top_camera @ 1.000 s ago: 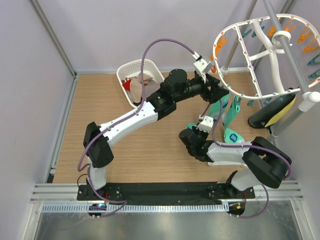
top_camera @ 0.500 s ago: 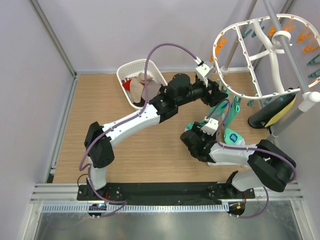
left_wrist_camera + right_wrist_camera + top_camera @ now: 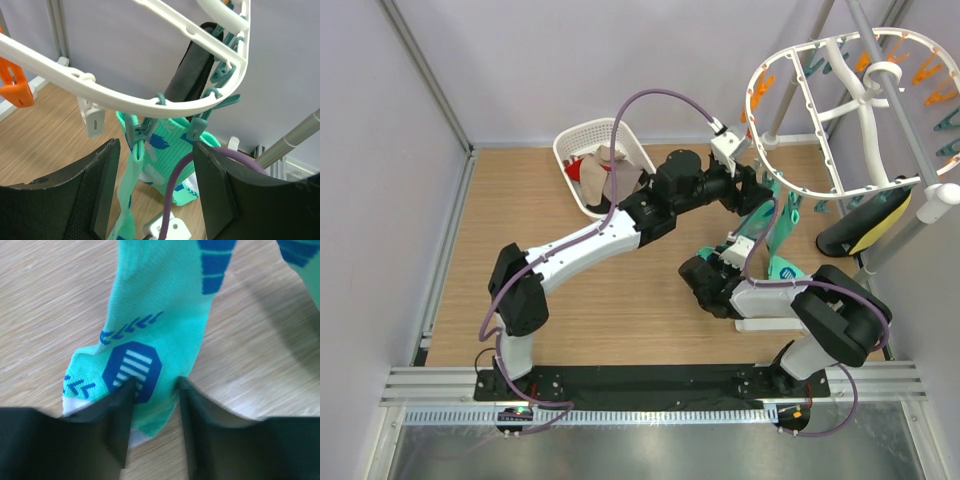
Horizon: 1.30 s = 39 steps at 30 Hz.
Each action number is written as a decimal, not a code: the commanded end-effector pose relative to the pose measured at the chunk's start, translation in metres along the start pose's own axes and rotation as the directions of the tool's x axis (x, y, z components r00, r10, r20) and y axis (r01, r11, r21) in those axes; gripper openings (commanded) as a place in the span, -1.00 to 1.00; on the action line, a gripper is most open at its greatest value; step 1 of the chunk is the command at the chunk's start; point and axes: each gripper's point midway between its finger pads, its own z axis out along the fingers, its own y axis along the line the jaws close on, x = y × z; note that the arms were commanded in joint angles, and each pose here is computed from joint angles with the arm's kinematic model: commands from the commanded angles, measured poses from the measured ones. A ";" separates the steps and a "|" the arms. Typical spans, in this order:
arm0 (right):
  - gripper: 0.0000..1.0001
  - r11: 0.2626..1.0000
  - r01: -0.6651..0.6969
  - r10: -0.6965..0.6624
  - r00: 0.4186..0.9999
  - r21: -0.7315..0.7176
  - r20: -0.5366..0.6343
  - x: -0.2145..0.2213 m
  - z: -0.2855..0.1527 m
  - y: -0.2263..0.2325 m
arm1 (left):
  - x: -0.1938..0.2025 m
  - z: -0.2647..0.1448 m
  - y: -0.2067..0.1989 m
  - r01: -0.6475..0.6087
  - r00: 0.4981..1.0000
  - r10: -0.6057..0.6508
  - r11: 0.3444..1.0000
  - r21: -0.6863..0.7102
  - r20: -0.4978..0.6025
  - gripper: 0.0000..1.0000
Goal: Remove the socks clipped to the hanger
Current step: Remove the sock from the hanger.
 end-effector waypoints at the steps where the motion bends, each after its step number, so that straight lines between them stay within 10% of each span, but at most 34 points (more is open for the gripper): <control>1: -0.31 0.997 -0.070 0.071 0.996 -0.029 0.045 -0.012 0.004 0.013 | -0.001 -0.006 -0.004 -0.025 1.000 0.025 1.000 0.000 0.011 0.28; 9: -0.98 0.996 -0.060 0.062 0.997 -0.060 0.034 -0.011 0.002 0.016 | 0.002 -0.002 -0.002 -0.007 1.000 0.007 1.000 0.000 0.011 0.28; 39: -0.98 0.990 -0.091 0.096 0.994 -0.111 0.042 -0.019 -0.006 0.012 | -0.010 0.000 -0.005 -0.011 0.999 0.007 0.997 0.077 0.053 0.22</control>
